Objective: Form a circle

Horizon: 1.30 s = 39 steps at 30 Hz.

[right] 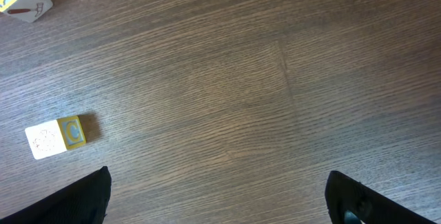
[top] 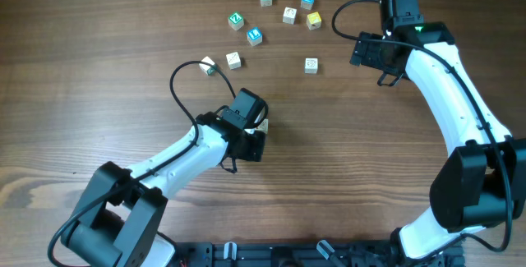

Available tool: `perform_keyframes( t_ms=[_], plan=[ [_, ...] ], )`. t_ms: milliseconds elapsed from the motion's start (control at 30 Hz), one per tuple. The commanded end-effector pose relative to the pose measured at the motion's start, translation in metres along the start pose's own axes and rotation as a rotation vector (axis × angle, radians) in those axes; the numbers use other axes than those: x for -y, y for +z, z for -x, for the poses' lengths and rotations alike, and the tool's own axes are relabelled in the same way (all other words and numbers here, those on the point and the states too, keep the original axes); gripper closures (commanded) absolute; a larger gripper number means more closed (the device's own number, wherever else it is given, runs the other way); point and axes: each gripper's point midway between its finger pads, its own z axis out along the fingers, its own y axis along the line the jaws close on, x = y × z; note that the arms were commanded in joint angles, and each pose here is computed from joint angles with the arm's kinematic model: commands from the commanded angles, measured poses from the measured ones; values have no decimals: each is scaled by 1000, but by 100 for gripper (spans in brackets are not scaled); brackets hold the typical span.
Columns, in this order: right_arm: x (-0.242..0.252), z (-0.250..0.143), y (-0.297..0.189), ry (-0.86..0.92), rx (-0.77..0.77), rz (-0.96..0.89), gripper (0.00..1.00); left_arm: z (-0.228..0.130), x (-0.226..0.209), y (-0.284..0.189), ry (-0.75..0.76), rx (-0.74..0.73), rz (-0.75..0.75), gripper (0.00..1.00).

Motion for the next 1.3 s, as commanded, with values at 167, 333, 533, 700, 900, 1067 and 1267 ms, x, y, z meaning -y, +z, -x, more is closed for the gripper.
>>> perform_keyframes(
  t_ms=[167, 333, 533, 700, 900, 1067, 1267],
  plan=[
    [-2, 4, -5, -10, 16, 6, 0, 86, 26, -133, 22, 415, -81, 92],
    [-2, 4, -5, -9, 16, 6, 0, 95, -25, -159, -116, 498, 60, 96],
    [-2, 4, -5, -9, 16, 6, 0, 71, -74, -127, -255, 318, 160, 95],
    [-2, 4, -5, -10, 16, 6, 0, 57, -95, -86, -296, 164, 214, 96],
    [-2, 4, -5, -9, 16, 6, 0, 41, -89, -45, -302, 14, 172, 95],
    [-2, 4, -5, -9, 16, 6, 0, 34, -89, -31, -306, -38, 166, 94],
    [-2, 4, -5, -9, 16, 6, 0, 28, -83, -27, -329, -62, 132, 94]
  ],
)
